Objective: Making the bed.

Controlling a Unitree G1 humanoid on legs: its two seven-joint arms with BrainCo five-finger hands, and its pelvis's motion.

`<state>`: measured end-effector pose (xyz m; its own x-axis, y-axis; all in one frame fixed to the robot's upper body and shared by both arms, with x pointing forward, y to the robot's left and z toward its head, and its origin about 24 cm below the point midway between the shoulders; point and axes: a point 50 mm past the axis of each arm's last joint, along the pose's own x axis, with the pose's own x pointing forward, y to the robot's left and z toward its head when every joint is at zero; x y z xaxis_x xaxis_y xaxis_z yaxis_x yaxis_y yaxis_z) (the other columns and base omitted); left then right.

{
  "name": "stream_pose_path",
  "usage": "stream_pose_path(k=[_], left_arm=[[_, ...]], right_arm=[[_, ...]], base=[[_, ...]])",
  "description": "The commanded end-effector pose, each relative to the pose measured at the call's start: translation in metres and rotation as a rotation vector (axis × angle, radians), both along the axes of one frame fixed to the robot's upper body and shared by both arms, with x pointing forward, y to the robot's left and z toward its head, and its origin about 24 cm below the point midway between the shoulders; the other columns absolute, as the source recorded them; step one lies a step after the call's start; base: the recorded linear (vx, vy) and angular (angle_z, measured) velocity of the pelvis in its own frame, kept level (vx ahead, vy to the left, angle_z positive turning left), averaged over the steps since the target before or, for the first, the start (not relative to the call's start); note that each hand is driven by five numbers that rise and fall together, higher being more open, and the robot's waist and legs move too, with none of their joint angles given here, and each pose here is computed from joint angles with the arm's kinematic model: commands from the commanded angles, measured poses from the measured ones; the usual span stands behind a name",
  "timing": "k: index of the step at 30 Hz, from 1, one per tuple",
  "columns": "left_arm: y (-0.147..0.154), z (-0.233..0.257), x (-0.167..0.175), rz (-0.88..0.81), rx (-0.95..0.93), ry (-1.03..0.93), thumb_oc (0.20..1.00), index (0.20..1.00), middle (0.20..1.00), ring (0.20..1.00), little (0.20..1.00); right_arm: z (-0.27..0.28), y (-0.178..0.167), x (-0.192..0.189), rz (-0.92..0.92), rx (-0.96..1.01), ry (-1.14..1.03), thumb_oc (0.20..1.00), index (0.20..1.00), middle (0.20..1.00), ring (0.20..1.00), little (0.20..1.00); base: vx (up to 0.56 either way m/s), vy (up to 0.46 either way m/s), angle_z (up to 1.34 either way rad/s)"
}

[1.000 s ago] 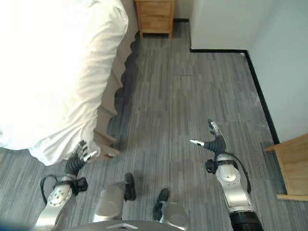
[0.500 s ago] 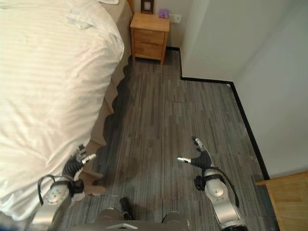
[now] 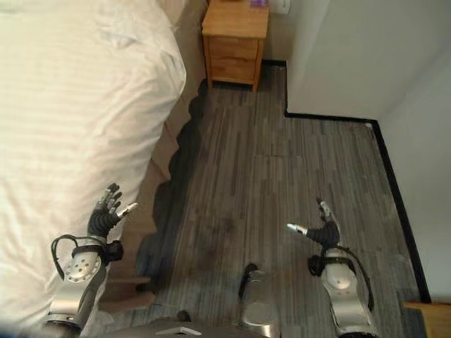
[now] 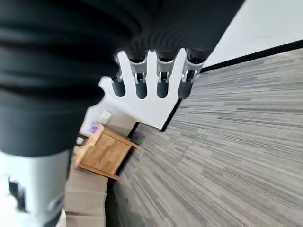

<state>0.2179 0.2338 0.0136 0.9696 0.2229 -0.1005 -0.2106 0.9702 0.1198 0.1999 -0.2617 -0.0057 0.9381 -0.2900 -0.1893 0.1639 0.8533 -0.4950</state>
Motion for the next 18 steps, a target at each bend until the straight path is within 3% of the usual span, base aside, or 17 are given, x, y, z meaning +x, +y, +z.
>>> stream_pose_path(k=[1,10,18], left_arm=[[0.005,0.020,-0.001,-0.037,0.072,-0.090,1.000,1.000,1.000,1.000,1.000],[-0.013,0.022,0.003,-0.043,-0.085,-0.145,1.000,1.000,1.000,1.000,1.000],[-0.017,0.013,-0.006,-0.029,-0.079,-0.112,1.000,1.000,1.000,1.000,1.000]], right_arm=[[0.013,0.015,0.004,0.041,0.052,-0.096,1.000,1.000,1.000,1.000,1.000],[0.033,0.015,0.022,0.166,-0.050,-0.130,1.000,1.000,1.000,1.000,1.000],[0.038,0.023,0.027,0.224,-0.084,-0.157,1.000,1.000,1.000,1.000,1.000]], base=[[0.47,-0.213,-0.26],[0.38,-0.325,-0.25],[0.41,0.067,-0.42]])
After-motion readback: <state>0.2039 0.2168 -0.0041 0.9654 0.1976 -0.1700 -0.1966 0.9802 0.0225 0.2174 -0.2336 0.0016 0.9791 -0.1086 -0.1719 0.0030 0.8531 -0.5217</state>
